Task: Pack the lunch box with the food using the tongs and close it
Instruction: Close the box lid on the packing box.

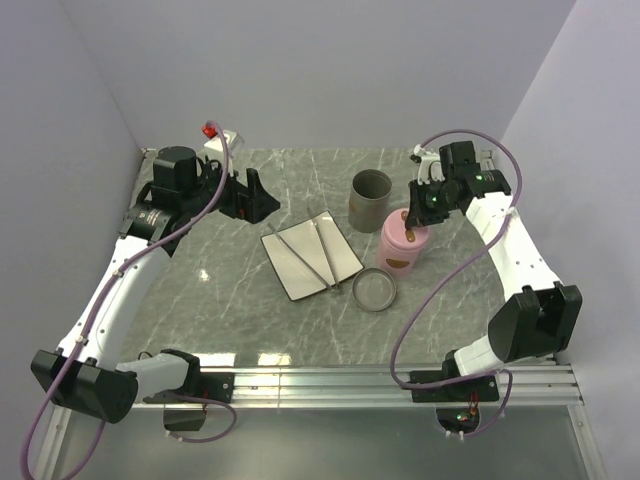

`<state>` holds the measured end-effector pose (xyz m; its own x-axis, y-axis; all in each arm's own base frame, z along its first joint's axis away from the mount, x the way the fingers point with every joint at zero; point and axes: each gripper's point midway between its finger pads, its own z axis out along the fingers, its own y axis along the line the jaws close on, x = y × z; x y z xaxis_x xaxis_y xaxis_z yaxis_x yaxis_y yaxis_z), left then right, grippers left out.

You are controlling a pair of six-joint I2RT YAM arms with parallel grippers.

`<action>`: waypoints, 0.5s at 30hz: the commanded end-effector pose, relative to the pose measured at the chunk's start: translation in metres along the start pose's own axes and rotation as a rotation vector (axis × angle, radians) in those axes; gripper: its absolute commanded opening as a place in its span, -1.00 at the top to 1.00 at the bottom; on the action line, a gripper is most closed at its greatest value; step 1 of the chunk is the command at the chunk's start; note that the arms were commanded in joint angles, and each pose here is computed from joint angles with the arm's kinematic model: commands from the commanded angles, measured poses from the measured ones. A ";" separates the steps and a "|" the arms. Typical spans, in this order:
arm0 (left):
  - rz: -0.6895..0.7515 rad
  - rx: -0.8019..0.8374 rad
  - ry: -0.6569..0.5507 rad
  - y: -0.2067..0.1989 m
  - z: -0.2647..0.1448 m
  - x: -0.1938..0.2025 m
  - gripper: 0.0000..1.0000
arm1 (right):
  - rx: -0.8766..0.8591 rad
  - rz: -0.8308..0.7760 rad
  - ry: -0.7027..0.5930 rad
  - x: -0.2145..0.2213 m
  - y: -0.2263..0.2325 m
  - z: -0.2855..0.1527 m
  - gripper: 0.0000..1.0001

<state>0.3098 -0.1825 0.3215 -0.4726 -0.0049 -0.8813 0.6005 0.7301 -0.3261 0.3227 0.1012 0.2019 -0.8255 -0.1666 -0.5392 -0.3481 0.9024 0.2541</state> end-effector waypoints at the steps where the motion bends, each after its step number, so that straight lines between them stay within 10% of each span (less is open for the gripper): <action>1: 0.017 0.003 -0.054 -0.004 -0.006 -0.012 -0.99 | -0.017 -0.011 -0.031 -0.009 -0.004 0.008 1.00; 15: 0.028 -0.010 -0.060 -0.001 -0.005 -0.012 -0.99 | -0.068 0.054 0.010 -0.004 -0.013 0.024 1.00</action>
<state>0.3113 -0.1817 0.3184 -0.4736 -0.0045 -0.8807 0.5949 0.7357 -0.3237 0.3340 0.1007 0.1835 -0.8583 -0.1276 -0.4970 -0.3248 0.8849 0.3338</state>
